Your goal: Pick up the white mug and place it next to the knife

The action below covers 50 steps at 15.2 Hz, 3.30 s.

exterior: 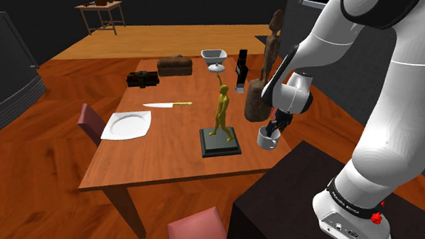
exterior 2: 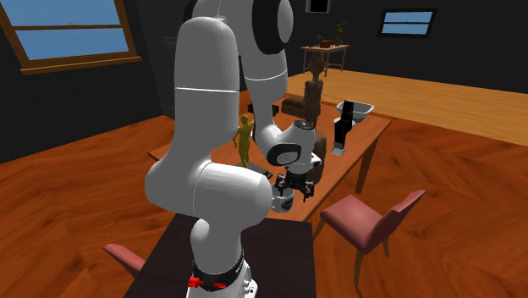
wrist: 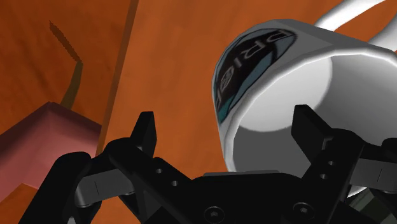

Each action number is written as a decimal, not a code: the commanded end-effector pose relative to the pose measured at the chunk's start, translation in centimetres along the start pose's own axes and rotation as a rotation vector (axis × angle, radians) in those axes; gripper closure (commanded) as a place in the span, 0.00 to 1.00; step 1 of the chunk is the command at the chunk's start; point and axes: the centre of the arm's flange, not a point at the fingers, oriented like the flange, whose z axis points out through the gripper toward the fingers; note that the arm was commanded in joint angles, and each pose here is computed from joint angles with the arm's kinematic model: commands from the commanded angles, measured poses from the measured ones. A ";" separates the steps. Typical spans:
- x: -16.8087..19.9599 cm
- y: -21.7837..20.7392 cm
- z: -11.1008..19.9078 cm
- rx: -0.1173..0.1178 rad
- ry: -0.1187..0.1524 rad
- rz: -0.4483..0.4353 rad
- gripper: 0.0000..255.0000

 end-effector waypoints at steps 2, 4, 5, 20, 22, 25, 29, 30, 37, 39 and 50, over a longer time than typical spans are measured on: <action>0.0 0.0 0.0 0.000 0.000 0.000 1.00; 0.0 0.0 0.0 0.000 0.000 0.000 1.00; 0.0 0.0 0.0 0.000 0.000 0.000 1.00; 0.4 -0.3 -4.7 0.000 0.000 0.000 1.00; 0.5 -0.3 -5.8 0.000 0.000 0.000 1.00; 0.7 -0.4 -7.3 0.000 0.000 0.000 1.00; 0.8 -0.5 -9.4 0.000 0.000 0.000 1.00; 0.9 -0.6 -10.0 0.000 0.000 0.000 1.00; 1.2 -0.8 -13.6 0.000 0.000 0.000 1.00; 1.3 -0.8 -14.7 0.000 0.000 0.000 1.00; 9.5 -11.2 -13.7 0.000 0.000 0.000 1.00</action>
